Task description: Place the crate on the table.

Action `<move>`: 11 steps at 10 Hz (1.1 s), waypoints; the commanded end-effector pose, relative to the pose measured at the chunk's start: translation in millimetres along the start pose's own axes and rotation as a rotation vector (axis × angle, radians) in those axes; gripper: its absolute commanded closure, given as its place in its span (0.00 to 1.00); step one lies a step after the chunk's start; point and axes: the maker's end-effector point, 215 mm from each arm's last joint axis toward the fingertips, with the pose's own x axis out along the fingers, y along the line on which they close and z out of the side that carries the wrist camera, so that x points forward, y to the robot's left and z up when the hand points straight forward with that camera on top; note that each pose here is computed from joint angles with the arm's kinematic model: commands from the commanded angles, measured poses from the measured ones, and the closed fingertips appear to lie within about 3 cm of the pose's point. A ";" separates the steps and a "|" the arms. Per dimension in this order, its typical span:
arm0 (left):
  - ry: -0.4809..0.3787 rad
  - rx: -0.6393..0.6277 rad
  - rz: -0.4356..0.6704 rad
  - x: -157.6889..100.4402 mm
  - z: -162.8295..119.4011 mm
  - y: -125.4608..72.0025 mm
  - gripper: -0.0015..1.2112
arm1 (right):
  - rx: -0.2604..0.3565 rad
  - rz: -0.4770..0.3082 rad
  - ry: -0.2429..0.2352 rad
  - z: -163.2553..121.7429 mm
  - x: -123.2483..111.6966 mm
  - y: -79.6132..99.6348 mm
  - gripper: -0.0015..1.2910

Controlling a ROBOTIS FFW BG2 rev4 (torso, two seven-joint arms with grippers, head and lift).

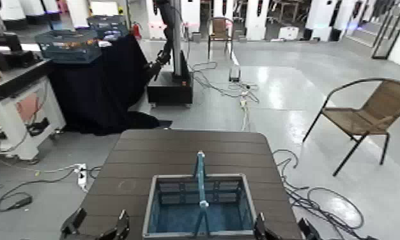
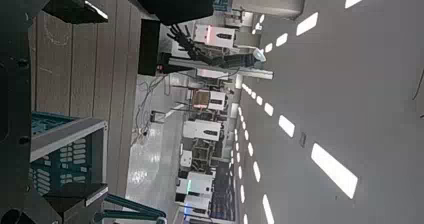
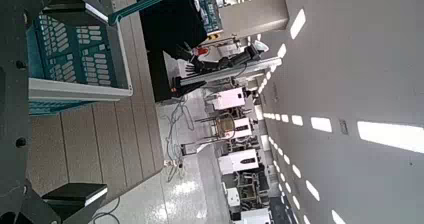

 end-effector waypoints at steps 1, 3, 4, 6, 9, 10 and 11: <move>-0.001 0.025 -0.005 -2.8 -1.6 -5.3 0.08 | 0.000 0.000 0.000 0.2 0.5 -0.1 0.10; -0.003 0.032 -0.005 -2.9 -0.7 -4.6 0.08 | -0.002 0.000 0.002 -0.3 0.5 -0.4 0.10; -0.004 0.038 -0.005 -3.2 -0.4 -3.6 0.08 | -0.002 0.000 0.003 -0.8 0.5 -0.4 0.10; -0.004 0.042 -0.007 -2.2 -0.7 -4.7 0.08 | -0.004 0.001 0.006 -2.1 0.3 -0.8 0.10; -0.001 0.046 -0.010 -1.9 -3.4 -5.5 0.08 | -0.006 0.002 0.010 -2.8 0.8 -0.9 0.10; -0.003 0.047 -0.010 -1.5 -3.0 -5.4 0.08 | -0.006 0.003 0.010 -3.0 0.7 -0.1 0.10; -0.003 0.046 -0.011 -1.0 -3.4 -6.0 0.08 | -0.006 0.002 0.010 -2.8 0.8 -0.9 0.10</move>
